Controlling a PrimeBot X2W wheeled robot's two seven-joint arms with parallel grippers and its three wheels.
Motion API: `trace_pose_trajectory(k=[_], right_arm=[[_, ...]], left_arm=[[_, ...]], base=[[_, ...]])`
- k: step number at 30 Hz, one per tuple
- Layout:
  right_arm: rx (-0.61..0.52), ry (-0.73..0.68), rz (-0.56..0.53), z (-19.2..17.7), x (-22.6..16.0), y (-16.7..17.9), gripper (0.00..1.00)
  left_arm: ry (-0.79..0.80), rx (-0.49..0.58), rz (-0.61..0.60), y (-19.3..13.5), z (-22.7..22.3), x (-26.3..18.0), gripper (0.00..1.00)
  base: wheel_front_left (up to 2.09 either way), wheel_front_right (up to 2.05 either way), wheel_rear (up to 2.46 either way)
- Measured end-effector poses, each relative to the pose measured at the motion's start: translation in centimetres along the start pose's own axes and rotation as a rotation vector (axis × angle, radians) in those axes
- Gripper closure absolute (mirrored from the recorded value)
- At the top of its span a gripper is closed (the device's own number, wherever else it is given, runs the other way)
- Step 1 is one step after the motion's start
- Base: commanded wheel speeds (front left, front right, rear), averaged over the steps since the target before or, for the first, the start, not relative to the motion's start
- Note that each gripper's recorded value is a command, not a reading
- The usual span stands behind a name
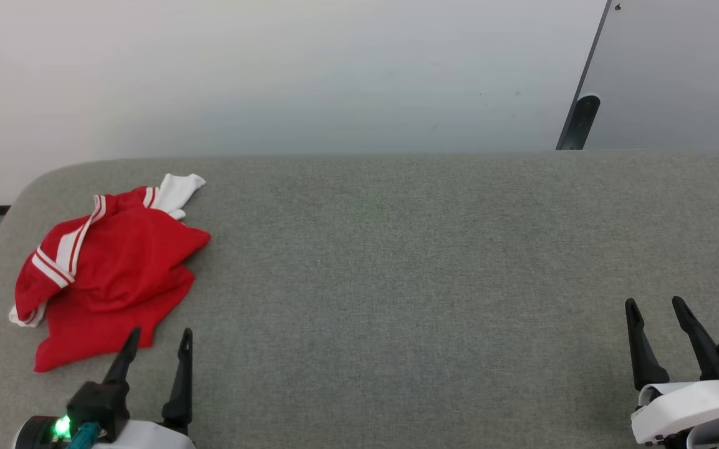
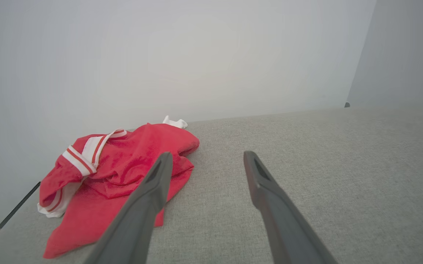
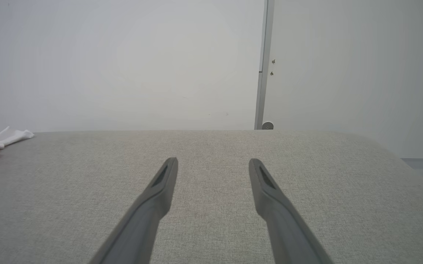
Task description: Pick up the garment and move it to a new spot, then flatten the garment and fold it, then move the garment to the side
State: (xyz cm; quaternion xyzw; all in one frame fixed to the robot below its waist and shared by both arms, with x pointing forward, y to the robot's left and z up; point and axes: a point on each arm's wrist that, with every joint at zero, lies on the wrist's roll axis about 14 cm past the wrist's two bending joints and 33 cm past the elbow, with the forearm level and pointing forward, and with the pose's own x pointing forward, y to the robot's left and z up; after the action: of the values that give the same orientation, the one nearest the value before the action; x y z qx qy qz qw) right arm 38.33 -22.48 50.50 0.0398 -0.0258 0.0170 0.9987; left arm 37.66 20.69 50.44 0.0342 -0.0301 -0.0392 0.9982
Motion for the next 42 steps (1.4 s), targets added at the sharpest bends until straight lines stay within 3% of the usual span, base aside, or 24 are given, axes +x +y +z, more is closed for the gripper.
trace_pose_trajectory(k=[12,20,31,36,42], right_arm=[[0.073,-0.007,0.013,0.0,0.8,1.0,0.0],[0.075,0.008,0.123,-0.4,2.5,4.5,0.0],[0.073,0.051,0.417,-1.4,5.3,15.1,0.0],[0.075,0.042,0.627,-0.7,6.0,23.0,0.0],[0.069,0.053,0.828,-0.5,5.9,30.4,0.0]], left_arm=[[-0.014,-0.065,0.042,1.1,0.3,-0.2,0.0],[-0.007,-0.101,0.156,4.0,-0.1,-2.8,0.0],[0.014,-0.101,0.419,10.5,-0.8,-10.9,0.0],[-0.01,-0.114,0.629,14.1,-0.4,-16.8,0.0],[-0.032,-0.136,0.811,15.5,-0.1,-22.1,0.0]], base=[[0.0,0.0,0.0],[0.0,0.0,0.0],[0.0,0.0,0.0],[0.0,0.0,0.0],[0.0,0.0,0.0]])
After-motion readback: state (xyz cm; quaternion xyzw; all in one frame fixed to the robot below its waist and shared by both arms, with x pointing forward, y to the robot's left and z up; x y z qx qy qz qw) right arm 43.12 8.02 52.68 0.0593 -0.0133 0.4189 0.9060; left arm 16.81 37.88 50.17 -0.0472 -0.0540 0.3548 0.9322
